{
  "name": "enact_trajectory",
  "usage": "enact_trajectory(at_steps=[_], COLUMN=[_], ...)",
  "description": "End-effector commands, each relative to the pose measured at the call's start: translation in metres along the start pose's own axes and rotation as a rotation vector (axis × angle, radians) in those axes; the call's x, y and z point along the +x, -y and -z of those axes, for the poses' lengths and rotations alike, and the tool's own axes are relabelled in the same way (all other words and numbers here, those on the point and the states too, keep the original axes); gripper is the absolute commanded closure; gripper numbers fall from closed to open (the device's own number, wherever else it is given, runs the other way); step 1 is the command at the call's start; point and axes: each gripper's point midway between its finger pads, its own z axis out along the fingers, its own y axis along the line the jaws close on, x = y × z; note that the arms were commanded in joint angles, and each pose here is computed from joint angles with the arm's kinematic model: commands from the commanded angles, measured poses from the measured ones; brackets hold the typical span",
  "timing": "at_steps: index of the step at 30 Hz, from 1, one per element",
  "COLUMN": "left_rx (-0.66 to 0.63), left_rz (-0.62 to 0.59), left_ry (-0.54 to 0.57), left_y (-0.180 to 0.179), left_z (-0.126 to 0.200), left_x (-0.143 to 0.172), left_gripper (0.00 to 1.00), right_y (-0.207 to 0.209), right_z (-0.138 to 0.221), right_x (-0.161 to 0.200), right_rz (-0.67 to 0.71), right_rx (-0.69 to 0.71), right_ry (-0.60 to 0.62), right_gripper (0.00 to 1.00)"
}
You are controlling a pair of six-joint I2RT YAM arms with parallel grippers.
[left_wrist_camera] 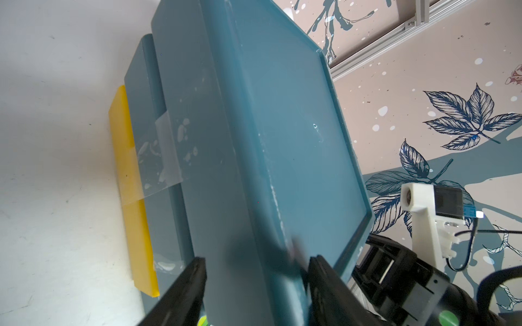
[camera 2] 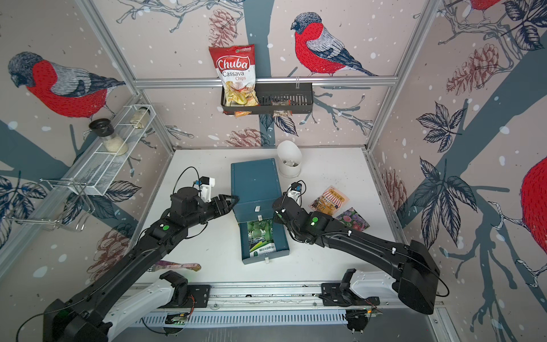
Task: Take the seed bags out of the drawer
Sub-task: Adjust the storage box at the center of the board, then pick up the seed packet from the drawer.
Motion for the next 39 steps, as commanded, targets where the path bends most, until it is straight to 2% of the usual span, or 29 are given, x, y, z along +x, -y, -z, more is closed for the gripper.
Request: enact_trajectory(at_steps=[1, 7, 12, 18, 20, 23, 26, 33, 39], left_rx=[-0.028, -0.052, -0.08, -0.127, -0.139, -0.145, -0.143, -0.102, -0.083], left_rz=[-0.016, -0.014, -0.009, -0.001, 0.004, 0.006, 0.01, -0.003, -0.027], left_ry=[-0.017, 0.003, 0.007, 0.025, 0.029, 0.031, 0.032, 0.009, 0.01], left_y=[-0.006, -0.011, -0.014, -0.024, -0.028, -0.03, -0.031, -0.02, -0.012], left_z=[0.0, -0.002, -0.008, -0.013, -0.014, -0.015, -0.016, -0.015, -0.006], left_x=[0.004, 0.0, -0.005, -0.011, -0.013, -0.015, -0.019, -0.021, -0.02], left_gripper=[0.39, 0.39, 0.42, 0.46, 0.47, 0.47, 0.48, 0.49, 0.45], right_y=[-0.015, -0.016, -0.019, -0.017, -0.013, -0.015, -0.028, -0.035, -0.049], right_z=[-0.005, -0.009, 0.001, 0.016, 0.023, 0.03, 0.036, 0.031, 0.021], right_x=[-0.011, -0.01, 0.005, 0.039, 0.045, 0.054, 0.06, 0.074, 0.095], right_rz=[0.02, 0.019, 0.056, 0.124, 0.12, 0.138, 0.187, 0.221, 0.235], right_rx=[-0.039, -0.026, 0.008, 0.097, 0.149, 0.188, 0.177, 0.166, 0.03], right_ry=[0.035, 0.048, 0.068, 0.073, 0.096, 0.105, 0.132, 0.142, 0.041], right_gripper=[0.81, 0.81, 0.73, 0.45, 0.29, 0.21, 0.17, 0.17, 0.2])
